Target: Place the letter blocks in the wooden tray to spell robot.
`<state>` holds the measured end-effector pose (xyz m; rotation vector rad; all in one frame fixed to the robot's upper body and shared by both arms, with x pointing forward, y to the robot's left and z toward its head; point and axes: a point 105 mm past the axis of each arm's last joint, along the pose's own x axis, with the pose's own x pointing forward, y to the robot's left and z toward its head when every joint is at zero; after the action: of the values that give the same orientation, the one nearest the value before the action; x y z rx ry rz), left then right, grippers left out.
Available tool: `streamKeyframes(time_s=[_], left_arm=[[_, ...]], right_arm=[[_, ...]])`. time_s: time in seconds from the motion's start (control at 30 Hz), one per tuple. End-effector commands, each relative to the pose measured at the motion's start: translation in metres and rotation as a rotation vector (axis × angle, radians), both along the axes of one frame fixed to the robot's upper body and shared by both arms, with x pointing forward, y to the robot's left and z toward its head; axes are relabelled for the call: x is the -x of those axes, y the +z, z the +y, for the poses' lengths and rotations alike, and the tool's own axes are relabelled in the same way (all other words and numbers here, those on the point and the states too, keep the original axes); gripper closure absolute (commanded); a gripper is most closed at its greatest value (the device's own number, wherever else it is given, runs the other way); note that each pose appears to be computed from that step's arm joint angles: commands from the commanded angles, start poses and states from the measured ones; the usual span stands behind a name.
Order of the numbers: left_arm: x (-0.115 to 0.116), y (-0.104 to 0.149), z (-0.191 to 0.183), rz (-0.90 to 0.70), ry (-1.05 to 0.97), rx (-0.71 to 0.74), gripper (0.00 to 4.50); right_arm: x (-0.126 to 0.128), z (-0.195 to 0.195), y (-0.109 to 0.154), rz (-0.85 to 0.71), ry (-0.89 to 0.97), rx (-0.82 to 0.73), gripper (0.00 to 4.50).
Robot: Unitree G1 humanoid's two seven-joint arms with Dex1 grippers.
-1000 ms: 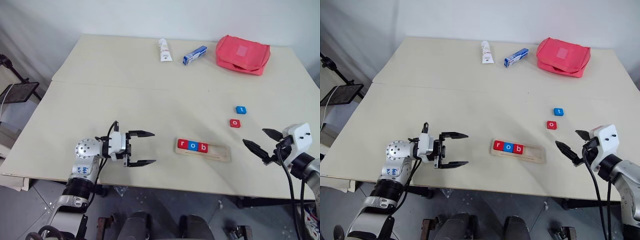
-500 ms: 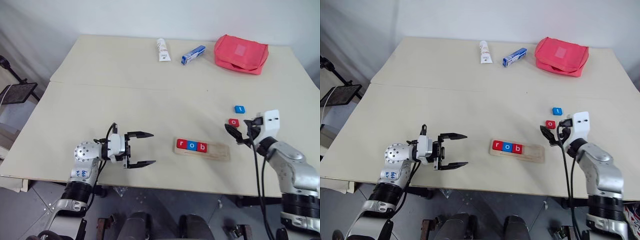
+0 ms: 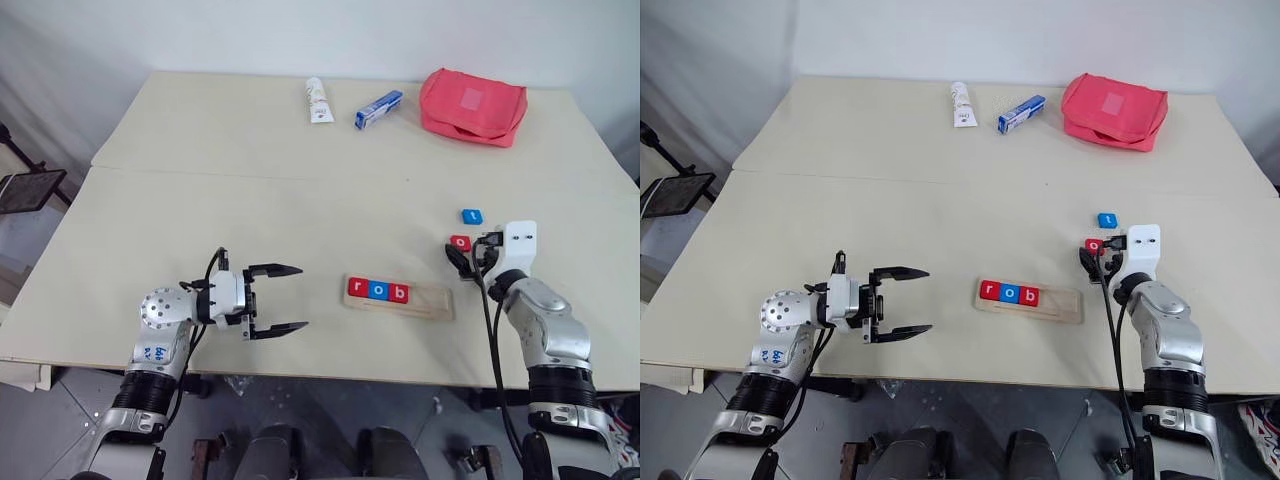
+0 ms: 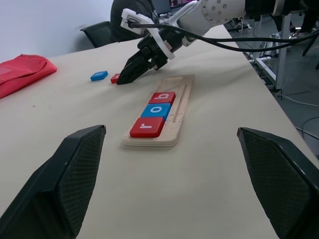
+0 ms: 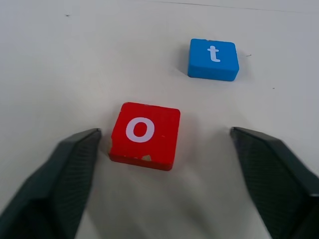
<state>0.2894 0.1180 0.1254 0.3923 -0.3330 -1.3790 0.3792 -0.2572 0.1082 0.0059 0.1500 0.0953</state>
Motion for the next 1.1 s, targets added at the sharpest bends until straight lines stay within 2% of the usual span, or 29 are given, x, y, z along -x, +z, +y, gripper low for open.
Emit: streamKeyframes(time_s=[0.03, 0.17, 0.2, 0.33, 0.47, 0.67, 0.8, 1.0, 1.1], left_arm=[[0.003, 0.007, 0.001, -0.03, 0.001, 0.016, 0.0], [0.004, 0.005, 0.001, -0.027, -0.005, 0.013, 0.0], [0.004, 0.005, 0.001, -0.026, -0.009, 0.013, 0.0], [0.003, 0.005, 0.0, -0.022, -0.025, 0.011, 0.0], [0.002, 0.003, 0.0, -0.015, -0.04, 0.005, 0.0], [-0.003, 0.003, -0.005, -0.008, -0.073, 0.005, 0.0], [-0.005, 0.004, -0.008, -0.008, -0.092, 0.006, 0.0], [-0.008, 0.006, -0.011, -0.011, -0.109, 0.006, 0.0], [-0.008, 0.006, -0.011, -0.011, -0.113, 0.006, 0.0]], right_arm=[[0.002, 0.001, 0.0, -0.009, 0.0, -0.005, 1.57], [0.006, 0.004, 0.003, -0.026, -0.003, -0.008, 3.02], [0.008, 0.004, 0.006, -0.038, -0.005, -0.008, 3.05], [0.027, 0.003, 0.023, -0.091, -0.035, 0.017, 3.05], [0.051, 0.004, 0.03, -0.102, -0.06, 0.031, 3.05], [0.099, -0.001, 0.016, -0.039, -0.147, 0.017, 3.05], [0.111, 0.003, 0.004, -0.003, -0.163, -0.015, 3.05], [0.115, 0.007, -0.005, 0.016, -0.159, -0.05, 3.05], [0.115, 0.01, -0.004, 0.009, -0.143, -0.069, 2.03]])
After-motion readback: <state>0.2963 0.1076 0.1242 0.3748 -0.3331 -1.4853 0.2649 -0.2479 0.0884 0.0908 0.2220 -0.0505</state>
